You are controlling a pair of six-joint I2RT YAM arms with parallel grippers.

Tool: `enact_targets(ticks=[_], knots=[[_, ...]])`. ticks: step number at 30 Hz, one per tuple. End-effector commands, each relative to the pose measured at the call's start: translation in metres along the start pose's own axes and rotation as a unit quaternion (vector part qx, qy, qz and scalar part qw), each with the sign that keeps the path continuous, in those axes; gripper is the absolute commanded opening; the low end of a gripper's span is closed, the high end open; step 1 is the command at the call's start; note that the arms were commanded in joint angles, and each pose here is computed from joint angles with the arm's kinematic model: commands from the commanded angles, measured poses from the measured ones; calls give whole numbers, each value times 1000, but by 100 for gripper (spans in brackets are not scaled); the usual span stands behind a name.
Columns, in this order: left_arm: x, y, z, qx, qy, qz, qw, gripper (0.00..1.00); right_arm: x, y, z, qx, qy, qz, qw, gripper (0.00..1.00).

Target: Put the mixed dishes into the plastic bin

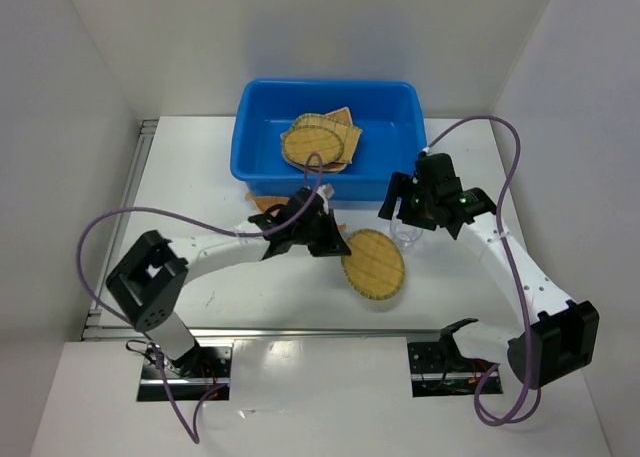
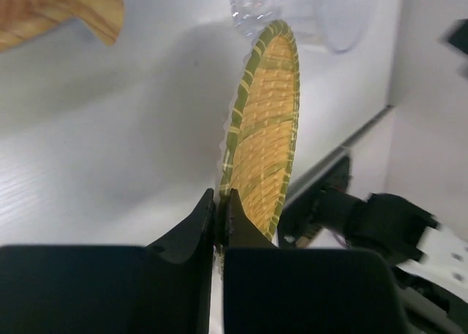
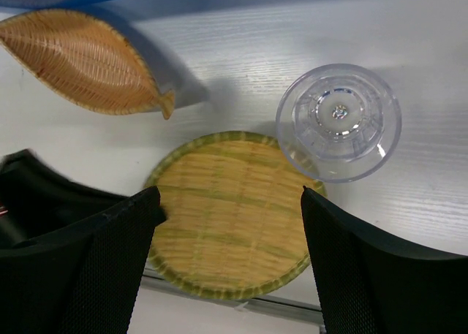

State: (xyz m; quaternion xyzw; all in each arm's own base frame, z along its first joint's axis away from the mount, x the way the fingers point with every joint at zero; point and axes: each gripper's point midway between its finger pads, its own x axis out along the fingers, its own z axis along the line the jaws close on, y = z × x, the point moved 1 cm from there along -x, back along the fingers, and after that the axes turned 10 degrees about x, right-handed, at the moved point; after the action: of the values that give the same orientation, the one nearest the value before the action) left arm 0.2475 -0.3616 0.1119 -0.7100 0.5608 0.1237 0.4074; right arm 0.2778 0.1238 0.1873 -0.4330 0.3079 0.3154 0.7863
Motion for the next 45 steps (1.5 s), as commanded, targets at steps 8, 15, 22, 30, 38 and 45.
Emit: enact_targets(ticks=[8,15,22,30,38,45], knots=[[-158,-133,-22,17,62,-170,983,0,-24,-37,23,-5,-49,-61,997,83],[-183,-251,-11,-33,70,-304,949,0,-26,-43,34,-7,-68,-60,996,83],[-152,-339,35,-79,21,-364,928,0,-31,-40,32,-12,-69,-62,996,83],[-107,-388,81,-111,-2,-362,925,0,-35,-38,29,1,-71,-60,996,83],[-45,-383,136,-149,-37,-312,937,0,-31,-41,36,5,-78,-53,996,83],[-26,-363,164,-167,-74,-287,940,0,-28,-43,39,9,-82,-50,995,82]])
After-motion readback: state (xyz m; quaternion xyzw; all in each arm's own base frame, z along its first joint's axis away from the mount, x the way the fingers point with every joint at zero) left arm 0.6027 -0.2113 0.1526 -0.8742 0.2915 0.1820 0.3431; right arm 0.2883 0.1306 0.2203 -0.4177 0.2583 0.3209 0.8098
